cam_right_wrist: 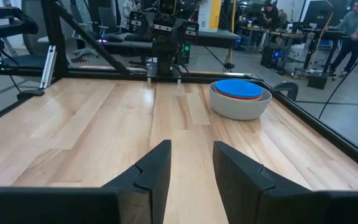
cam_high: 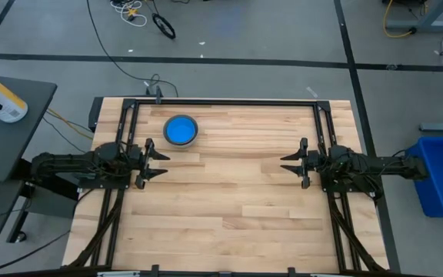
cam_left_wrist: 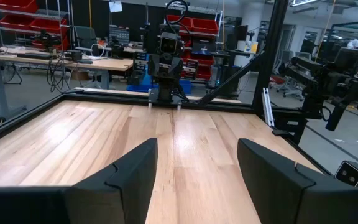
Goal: Nest bowls inside each other
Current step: Return to Home Position
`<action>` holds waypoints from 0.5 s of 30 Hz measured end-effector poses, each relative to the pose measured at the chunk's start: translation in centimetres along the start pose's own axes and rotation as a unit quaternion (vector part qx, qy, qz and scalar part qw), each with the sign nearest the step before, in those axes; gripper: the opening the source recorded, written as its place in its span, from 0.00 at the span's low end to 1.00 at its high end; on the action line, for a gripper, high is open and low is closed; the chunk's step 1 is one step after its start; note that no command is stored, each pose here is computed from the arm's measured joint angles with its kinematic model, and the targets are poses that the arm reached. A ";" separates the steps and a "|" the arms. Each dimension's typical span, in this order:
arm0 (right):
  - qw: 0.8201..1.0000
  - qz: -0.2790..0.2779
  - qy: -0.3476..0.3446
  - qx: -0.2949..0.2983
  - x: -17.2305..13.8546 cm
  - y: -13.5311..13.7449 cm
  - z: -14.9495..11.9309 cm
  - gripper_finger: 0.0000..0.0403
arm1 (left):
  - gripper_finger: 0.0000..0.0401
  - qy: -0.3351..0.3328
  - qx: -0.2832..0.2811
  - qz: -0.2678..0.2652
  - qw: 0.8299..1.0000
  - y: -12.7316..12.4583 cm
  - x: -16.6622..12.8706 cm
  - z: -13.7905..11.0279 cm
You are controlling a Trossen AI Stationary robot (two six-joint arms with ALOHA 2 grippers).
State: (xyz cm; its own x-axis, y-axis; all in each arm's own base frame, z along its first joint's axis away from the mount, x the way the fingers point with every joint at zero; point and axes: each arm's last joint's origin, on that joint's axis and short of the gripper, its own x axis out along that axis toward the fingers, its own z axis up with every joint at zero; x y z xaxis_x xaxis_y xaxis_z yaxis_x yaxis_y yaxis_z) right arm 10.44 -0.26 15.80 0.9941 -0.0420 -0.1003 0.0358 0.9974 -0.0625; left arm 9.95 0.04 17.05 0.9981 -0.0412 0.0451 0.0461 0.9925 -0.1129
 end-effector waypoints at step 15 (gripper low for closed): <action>1.000 0.000 0.000 0.000 0.0 0.0 0.0 0.33 | 0.58 0.000 0.000 0.000 1.000 0.0 0.0 0.0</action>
State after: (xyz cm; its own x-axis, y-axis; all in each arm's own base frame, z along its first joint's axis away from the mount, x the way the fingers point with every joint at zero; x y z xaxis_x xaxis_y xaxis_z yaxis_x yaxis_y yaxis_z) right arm 10.44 -0.26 15.80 0.9941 -0.0419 -0.1003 0.0357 0.9974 -0.0625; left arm 9.95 0.05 17.05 0.9981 -0.0409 0.0455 0.0458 0.9926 -0.1129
